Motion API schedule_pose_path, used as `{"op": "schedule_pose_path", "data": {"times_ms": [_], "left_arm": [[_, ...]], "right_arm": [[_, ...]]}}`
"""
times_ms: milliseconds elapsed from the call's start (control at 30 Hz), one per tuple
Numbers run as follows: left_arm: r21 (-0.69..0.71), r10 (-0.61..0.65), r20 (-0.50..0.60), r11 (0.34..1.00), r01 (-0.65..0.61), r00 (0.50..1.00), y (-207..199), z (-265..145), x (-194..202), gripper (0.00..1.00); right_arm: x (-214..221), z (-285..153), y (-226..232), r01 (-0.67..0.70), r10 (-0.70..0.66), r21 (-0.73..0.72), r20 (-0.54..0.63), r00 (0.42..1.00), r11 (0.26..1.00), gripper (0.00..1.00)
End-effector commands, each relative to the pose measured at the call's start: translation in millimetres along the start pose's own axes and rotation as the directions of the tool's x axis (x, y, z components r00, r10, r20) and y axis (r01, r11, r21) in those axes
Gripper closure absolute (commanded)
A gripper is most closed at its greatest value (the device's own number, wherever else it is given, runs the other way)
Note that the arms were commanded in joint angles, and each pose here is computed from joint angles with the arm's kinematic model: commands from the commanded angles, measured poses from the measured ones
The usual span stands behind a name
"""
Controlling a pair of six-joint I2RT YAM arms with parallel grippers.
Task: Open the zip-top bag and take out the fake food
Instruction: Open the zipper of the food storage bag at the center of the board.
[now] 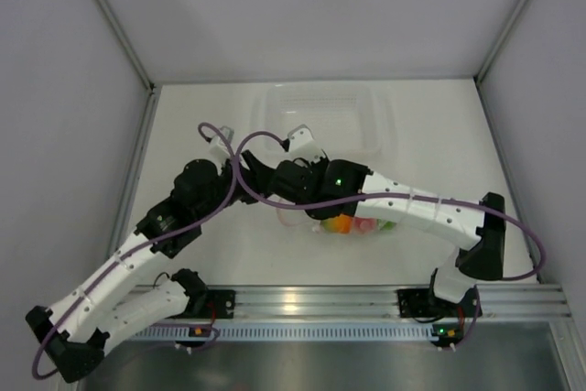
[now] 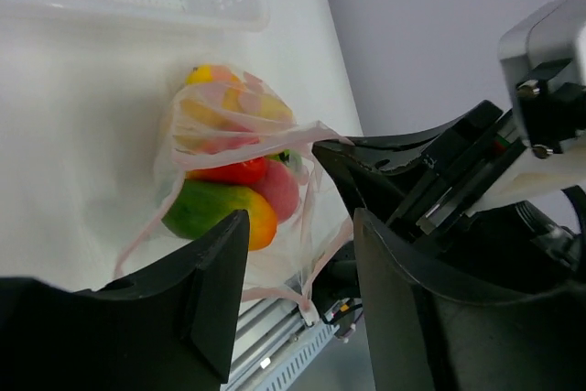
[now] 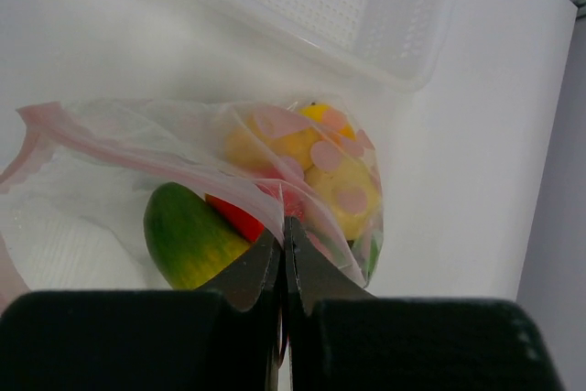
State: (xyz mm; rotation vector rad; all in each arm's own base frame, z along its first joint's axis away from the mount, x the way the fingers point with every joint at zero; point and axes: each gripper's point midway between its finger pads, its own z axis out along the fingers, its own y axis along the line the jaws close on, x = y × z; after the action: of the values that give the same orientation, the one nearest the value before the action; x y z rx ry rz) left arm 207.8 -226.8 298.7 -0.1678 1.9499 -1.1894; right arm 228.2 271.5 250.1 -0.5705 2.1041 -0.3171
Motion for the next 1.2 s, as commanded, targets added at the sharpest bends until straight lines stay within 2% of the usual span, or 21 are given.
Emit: {"op": "schedule_pose_path", "data": {"times_ms": [0, 133, 300, 467, 633, 733, 867, 933, 967, 1033, 1167], "left_arm": [[0.047, -0.024, -0.015, 0.999, 0.025, 1.0, -30, 16, 11, 0.45], [0.013, -0.041, 0.008, 0.999, 0.041, 0.999, -40, 21, 32, 0.47], [0.013, -0.149, 0.044, 0.989, 0.149, 0.988, -37, 25, 47, 0.48], [0.008, -0.139, -0.015, 0.99, 0.139, 0.99, -46, 41, 63, 0.44], [0.012, -0.157, 0.052, 0.988, 0.157, 0.986, -47, 34, 49, 0.45], [-0.006, -0.111, 0.042, 0.994, 0.112, 0.993, -50, 31, 46, 0.44], [-0.098, -0.015, -0.01, 0.995, 0.014, 1.0, -35, 33, 54, 0.4], [-0.109, 0.017, -0.031, 0.994, -0.02, 0.999, -29, 33, 59, 0.39], [-0.131, 0.038, -0.042, 0.99, -0.044, 0.998, -23, 33, 62, 0.39], [-0.177, 0.073, -0.053, 0.981, -0.081, 0.996, -11, 34, 64, 0.4], [-0.236, 0.176, -0.121, 0.951, -0.201, 0.977, 2, 47, 75, 0.45]], "right_arm": [[-22, -9, -1, -0.14, 0.143, -0.04, 0.078, 0.987, 0.989, 1.0], [-32, -17, -8, -0.215, 0.221, -0.063, 0.118, 0.968, 0.975, 1.0], [-40, -27, -21, -0.269, 0.279, -0.086, 0.153, 0.948, 0.959, 1.0], [-61, -46, -5, -0.316, 0.373, -0.286, 0.174, 0.911, 0.905, 1.0], [-81, -63, -8, -0.37, 0.457, -0.36, 0.194, 0.868, 0.856, 1.0], [-85, -66, -9, -0.383, 0.469, -0.361, 0.19, 0.862, 0.85, 1.0], [-80, -60, -12, -0.404, 0.473, -0.306, 0.194, 0.86, 0.862, 1.0], [-79, -58, -22, -0.444, 0.506, -0.278, 0.22, 0.834, 0.852, 1.0], [-70, -51, -21, -0.448, 0.503, -0.257, 0.222, 0.835, 0.856, 1.0], [-73, -55, -27, -0.495, 0.561, -0.284, 0.244, 0.791, 0.822, 1.0], [-55, -47, -34, -0.513, 0.57, -0.258, 0.257, 0.781, 0.819, 1.0]]}}
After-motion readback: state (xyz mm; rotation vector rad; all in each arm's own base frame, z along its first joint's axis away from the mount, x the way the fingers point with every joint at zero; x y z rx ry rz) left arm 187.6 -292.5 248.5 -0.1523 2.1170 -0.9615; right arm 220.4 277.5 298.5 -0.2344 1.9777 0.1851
